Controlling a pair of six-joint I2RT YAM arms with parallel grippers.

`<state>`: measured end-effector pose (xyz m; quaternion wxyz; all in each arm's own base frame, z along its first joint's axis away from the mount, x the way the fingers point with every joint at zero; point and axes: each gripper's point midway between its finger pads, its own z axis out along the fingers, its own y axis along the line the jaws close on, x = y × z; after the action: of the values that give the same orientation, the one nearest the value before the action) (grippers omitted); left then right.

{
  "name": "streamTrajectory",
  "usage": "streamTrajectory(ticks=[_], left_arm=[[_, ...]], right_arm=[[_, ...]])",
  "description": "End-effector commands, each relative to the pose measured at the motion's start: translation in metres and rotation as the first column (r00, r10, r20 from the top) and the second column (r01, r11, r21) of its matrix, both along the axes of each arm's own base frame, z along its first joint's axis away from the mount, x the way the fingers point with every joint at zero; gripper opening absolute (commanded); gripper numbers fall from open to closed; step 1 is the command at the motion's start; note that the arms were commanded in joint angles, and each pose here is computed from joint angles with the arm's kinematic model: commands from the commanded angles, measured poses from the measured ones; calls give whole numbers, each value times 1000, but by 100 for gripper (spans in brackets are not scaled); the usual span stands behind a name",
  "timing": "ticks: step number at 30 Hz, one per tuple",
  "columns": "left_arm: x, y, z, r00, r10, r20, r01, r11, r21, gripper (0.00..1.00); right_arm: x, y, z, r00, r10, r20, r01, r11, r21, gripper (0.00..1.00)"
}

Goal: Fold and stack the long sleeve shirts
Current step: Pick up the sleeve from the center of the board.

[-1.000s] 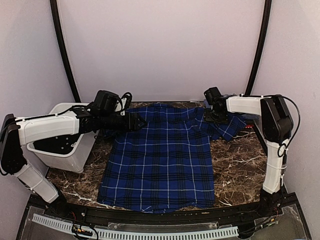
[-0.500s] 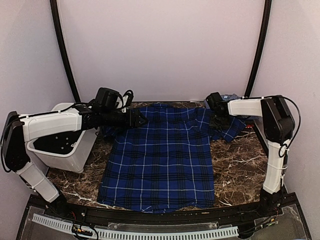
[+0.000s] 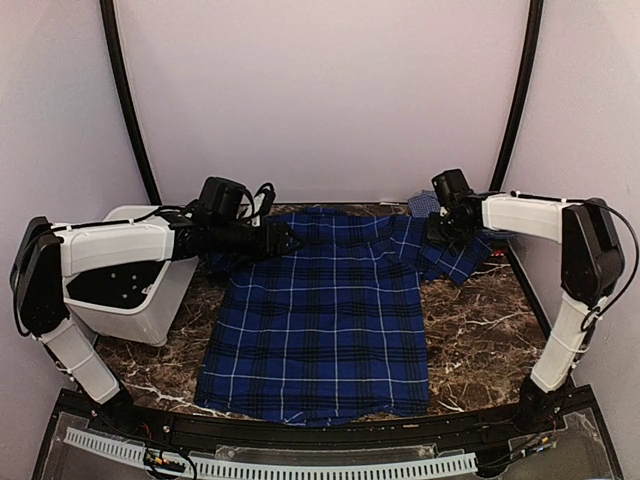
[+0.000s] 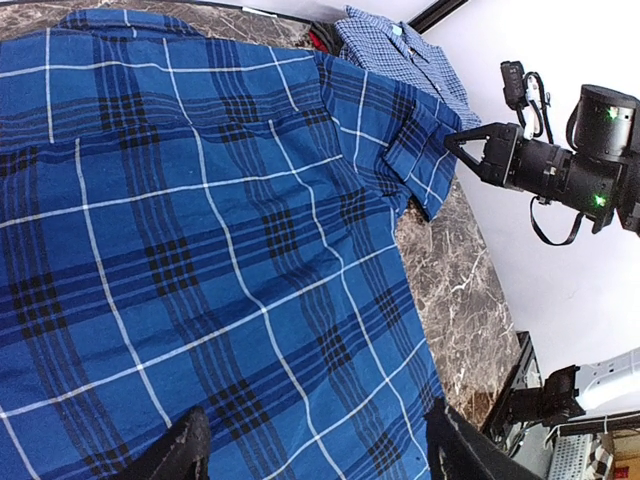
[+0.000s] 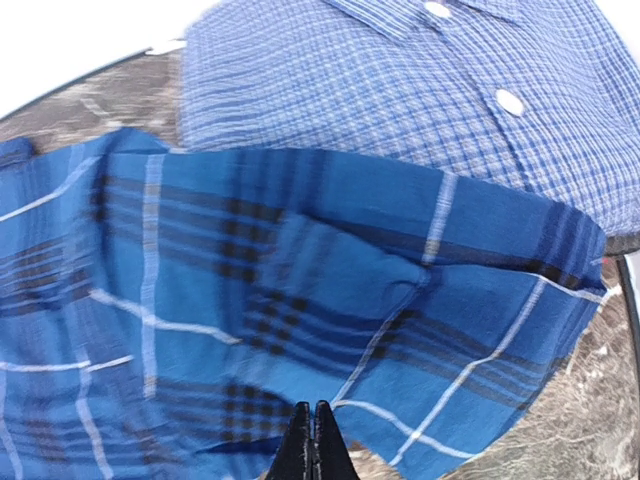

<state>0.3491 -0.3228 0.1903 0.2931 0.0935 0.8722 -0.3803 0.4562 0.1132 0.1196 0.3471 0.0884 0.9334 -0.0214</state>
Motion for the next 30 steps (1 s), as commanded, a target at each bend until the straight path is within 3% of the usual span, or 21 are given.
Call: streamTrajectory(ticks=[1, 5, 13, 17, 30], left_arm=[[6, -11, 18, 1000, -23, 8, 23, 997, -78, 72], [4, -13, 16, 999, -33, -7, 33, 996, -86, 72], [4, -7, 19, 1000, -17, 10, 17, 998, -65, 72], [4, -5, 20, 1000, -14, 18, 15, 998, -53, 72], [6, -8, 14, 1000, -20, 5, 21, 998, -58, 72]], right_arm=[[3, 30, 23, 990, 118, 80, -123, 990, 67, 0], [15, 23, 9, 997, 73, 31, -73, 997, 9, 36], [50, 5, -22, 997, -68, -25, 67, 997, -24, 61], [52, -12, -28, 991, -129, -31, 127, 991, -37, 57], [45, -27, -25, 992, -129, -2, 129, 991, 29, 14]])
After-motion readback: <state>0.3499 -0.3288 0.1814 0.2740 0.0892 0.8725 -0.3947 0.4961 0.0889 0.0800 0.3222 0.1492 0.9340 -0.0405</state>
